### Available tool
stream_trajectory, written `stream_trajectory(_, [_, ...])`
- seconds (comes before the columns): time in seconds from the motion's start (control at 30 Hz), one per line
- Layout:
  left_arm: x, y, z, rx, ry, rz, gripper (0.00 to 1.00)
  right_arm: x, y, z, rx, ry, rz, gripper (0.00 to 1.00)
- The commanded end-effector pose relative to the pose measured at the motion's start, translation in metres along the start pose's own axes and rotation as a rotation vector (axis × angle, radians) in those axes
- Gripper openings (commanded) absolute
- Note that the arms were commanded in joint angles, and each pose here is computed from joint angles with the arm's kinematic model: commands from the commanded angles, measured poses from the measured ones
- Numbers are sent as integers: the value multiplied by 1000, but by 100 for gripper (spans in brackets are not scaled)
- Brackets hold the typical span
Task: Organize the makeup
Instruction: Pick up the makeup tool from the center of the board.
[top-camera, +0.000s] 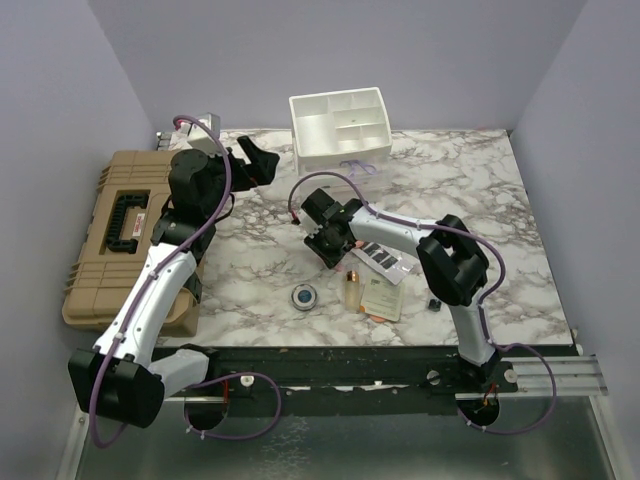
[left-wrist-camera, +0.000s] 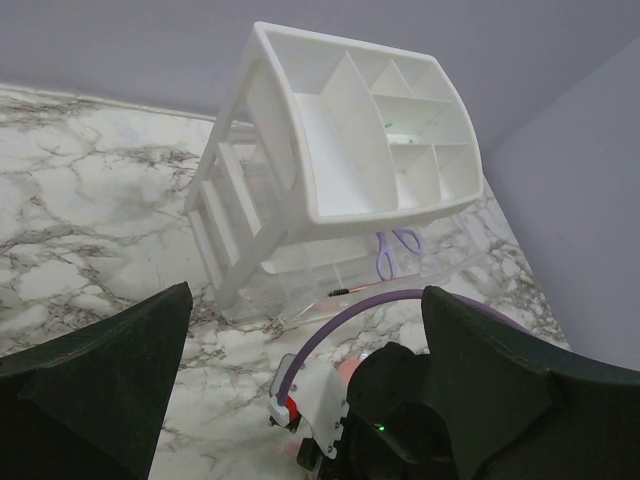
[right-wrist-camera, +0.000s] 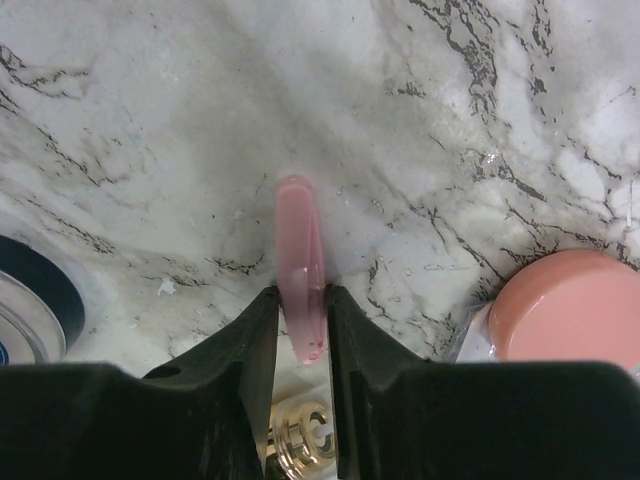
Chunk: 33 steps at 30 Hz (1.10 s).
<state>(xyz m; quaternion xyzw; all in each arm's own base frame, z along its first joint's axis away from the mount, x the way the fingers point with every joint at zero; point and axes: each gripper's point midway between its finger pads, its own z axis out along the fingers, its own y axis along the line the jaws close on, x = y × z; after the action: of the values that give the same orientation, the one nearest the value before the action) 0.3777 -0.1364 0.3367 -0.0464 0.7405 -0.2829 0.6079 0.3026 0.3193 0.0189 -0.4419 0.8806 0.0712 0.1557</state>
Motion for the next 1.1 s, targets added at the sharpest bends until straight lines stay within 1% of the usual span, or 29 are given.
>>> stream_trajectory(0.0, [-7,0,-8,-4,-33,6,99,40,-1,19,27,144,-16,24])
stream_trajectory(0.07, [-8,0,-9,-4,-37,6,99,38,0,17,30,135,-14,20])
stream_trajectory(0.13, [-9,0,-10,-4,-39,5,99,32,3,13,19,114,-22,12])
stream_trajectory(0.2, [-8,0,-10,-4,-38,4,99,22,11,5,-8,74,-36,8])
stream_trajectory(0.33, [-9,0,-11,-7,-41,5,99,0,25,-19,-56,-26,-74,4])
stream_trajectory(0.4, [-11,0,-12,-8,-49,7,99,-7,29,-29,-75,-64,-81,2])
stream_trajectory(0.5, [-15,-2,-12,-4,-57,7,99,-10,33,-38,-99,-86,-92,2])
stream_trajectory(0.73, [-20,-5,-11,1,-62,8,99,-3,34,-43,-101,-76,-104,1])
stream_trajectory(0.8, [-20,-6,-11,4,-62,8,99,-6,33,-46,-96,-92,-99,1])
stream_trajectory(0.93, [-21,-6,-11,2,-66,8,99,-18,38,-64,-120,-158,-99,1])
stream_trajectory(1.07, [-23,-6,-12,0,-71,14,99,-35,39,-97,-119,-245,-113,1])
